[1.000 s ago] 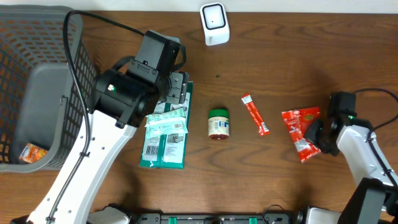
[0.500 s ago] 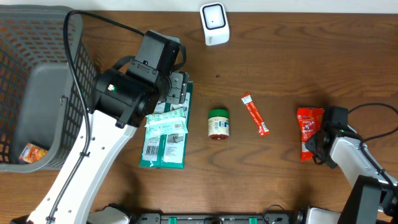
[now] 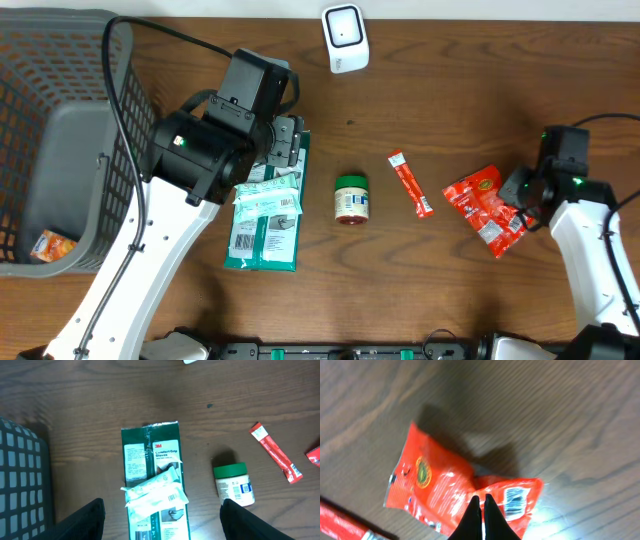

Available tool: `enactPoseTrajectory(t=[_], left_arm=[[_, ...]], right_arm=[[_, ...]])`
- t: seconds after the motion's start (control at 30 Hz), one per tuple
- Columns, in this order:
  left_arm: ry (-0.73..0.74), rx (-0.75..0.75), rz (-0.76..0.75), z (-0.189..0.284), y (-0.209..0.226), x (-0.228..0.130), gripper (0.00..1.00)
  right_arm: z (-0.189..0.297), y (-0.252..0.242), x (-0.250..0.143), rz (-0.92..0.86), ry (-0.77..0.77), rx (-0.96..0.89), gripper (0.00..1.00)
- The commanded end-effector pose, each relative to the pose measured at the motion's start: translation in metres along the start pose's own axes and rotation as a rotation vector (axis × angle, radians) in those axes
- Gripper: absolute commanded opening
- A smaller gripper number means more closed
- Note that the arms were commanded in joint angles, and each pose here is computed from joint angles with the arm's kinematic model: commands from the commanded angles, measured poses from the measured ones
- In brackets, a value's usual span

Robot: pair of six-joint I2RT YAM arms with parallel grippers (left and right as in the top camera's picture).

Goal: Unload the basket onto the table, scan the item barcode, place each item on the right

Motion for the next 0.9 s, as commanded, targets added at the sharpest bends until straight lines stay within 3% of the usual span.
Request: enactPoseTrajectory(t=[0.0, 0.57, 0.73, 0.87], left_arm=[[0.001, 0.006, 0.013, -0.001, 0.001, 0.001, 0.74], [0.001, 0.007, 0.013, -0.001, 0.001, 0.001, 0.74], [0.001, 0.007, 0.013, -0.001, 0.001, 0.001, 0.73], [0.000, 0.007, 0.013, -0.001, 0.001, 0.001, 0.73]], right_arm=[[-0.016, 0.011, -0.011, 0.065, 0.009, 0.022, 0.01], [-0.105, 0.046, -0.035, 0.132, -0.028, 0.184, 0.01], [-0.070, 0.043, 0.008, 0.128, -0.128, 0.191, 0.05], [0.000, 0.041, 0.037, 0.126, -0.188, 0.223, 0.05]])
Point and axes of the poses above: each gripper's point midway between its finger pads, its own z axis back along the fingers, its own y axis along the line the jaws close on, x = y × z, the point moved 2 cm from there along z, back along the fingers, and after that the axes turned 12 degrees about z, right-handed, at the moved point
